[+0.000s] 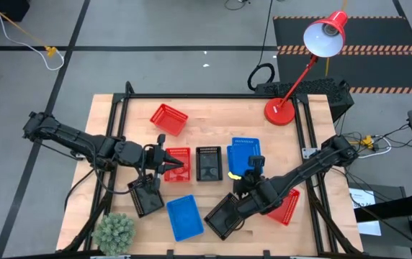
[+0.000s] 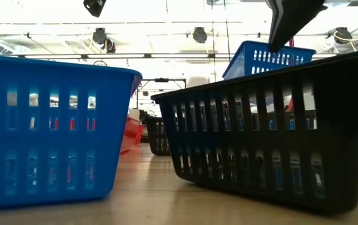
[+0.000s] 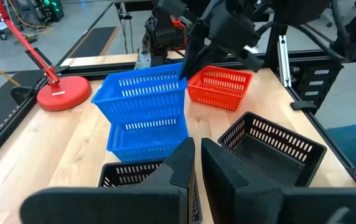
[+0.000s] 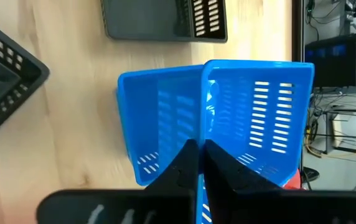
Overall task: Stack baskets by color
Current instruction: Stack the top blue bin on the middle blue bin
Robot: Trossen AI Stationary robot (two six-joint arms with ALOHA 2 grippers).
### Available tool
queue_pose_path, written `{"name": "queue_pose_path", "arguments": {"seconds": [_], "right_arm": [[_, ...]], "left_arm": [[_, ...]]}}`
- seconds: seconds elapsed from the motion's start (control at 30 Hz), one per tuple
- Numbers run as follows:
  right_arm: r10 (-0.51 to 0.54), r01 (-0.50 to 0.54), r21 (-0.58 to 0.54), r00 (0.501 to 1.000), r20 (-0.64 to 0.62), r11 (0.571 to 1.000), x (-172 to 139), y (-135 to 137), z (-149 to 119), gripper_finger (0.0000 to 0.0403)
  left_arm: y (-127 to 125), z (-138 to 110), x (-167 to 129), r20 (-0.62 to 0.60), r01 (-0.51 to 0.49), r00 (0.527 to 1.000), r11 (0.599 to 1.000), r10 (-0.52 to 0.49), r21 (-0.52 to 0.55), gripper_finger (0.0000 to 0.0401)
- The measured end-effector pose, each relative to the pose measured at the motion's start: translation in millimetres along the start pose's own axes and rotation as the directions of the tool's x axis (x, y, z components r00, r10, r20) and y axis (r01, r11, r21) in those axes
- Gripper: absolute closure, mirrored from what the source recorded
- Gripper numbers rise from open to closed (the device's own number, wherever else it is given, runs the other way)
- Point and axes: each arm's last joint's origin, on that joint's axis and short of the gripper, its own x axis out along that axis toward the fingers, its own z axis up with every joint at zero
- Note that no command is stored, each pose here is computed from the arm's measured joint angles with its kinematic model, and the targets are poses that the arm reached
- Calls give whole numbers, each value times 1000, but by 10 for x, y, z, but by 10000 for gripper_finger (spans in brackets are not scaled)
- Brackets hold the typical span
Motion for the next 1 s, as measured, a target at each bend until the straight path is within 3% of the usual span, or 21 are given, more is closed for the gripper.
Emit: {"name": "queue_pose_path", "arguments": {"seconds": [0.53,1.0], "right_arm": [[6,-6,-22,1000,9,1000,254,163,-68,401],[2,-2,-21,1000,-2,1000,314,125,-48,401]], "left_arm": [[0,-2,0,-2,0,1000,1000,0,1,368],[0,-1,0,-1,0,1000,1000,0,1,368]]}}
